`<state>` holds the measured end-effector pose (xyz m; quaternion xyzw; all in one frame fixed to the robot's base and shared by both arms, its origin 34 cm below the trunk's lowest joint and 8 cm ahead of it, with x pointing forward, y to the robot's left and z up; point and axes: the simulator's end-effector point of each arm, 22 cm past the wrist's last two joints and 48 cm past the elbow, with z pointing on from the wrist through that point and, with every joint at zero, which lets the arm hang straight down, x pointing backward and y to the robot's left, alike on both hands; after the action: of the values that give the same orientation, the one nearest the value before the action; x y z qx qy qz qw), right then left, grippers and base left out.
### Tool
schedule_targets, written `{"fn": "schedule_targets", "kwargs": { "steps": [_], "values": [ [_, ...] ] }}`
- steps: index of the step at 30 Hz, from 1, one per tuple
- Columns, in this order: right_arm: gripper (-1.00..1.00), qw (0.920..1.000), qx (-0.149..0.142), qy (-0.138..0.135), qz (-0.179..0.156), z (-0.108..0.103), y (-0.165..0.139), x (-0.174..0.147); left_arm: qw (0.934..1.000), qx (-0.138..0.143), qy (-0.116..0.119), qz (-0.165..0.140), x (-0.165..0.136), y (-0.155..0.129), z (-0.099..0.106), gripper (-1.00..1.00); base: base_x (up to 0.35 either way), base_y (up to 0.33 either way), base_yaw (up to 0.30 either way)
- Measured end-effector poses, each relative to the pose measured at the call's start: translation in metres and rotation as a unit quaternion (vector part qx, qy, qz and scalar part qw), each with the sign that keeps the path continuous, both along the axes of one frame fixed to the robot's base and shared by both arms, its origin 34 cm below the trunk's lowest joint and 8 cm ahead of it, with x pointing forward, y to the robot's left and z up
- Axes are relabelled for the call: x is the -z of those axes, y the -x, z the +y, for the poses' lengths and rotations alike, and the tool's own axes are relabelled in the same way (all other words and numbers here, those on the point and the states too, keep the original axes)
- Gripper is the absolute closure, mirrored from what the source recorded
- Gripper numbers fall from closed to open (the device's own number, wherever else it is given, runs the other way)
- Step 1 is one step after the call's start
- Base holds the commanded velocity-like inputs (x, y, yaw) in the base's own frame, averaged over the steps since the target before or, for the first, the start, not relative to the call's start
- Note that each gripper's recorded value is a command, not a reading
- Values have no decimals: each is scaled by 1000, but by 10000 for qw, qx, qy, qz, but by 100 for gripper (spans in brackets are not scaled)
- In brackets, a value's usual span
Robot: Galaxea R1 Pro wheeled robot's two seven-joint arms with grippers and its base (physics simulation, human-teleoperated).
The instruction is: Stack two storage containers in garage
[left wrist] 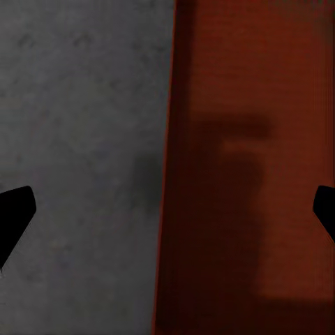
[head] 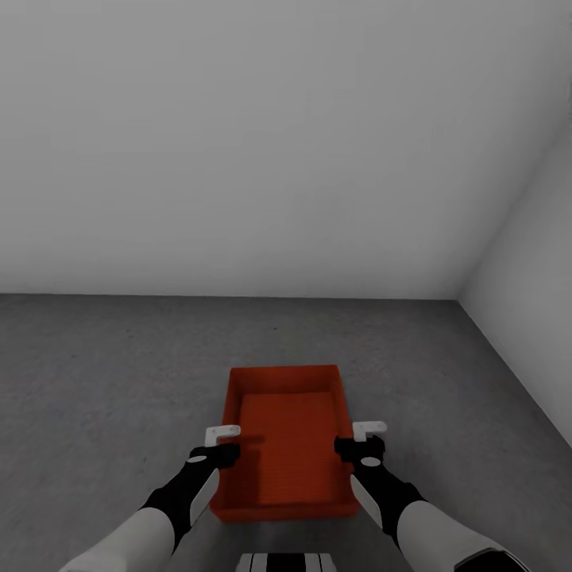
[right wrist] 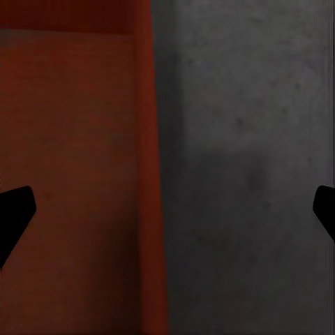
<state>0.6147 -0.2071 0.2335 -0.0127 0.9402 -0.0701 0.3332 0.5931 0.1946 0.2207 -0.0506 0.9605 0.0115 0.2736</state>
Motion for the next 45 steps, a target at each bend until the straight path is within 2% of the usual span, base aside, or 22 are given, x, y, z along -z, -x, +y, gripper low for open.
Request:
{"fn": "schedule_targets", "kwargs": {
  "steps": [5, 34, 45],
  "values": [
    [-100, 9999, 4, 3, -101, 0, -6, -12, 9999, 2, -2, -103, -11, -6, 0, -100, 0, 0, 0],
    [-100, 9999, -2, 12, -102, -1, -22, -76, 9999, -47, -1, -95, -75, -23, 5, -100, 0, 0, 0],
    [-100, 9999, -3, 50, -140, -6, -30, -102, 9997, -219, -19, -56, -97, -27, 24, -100, 0, 0, 0]
  ]
}}
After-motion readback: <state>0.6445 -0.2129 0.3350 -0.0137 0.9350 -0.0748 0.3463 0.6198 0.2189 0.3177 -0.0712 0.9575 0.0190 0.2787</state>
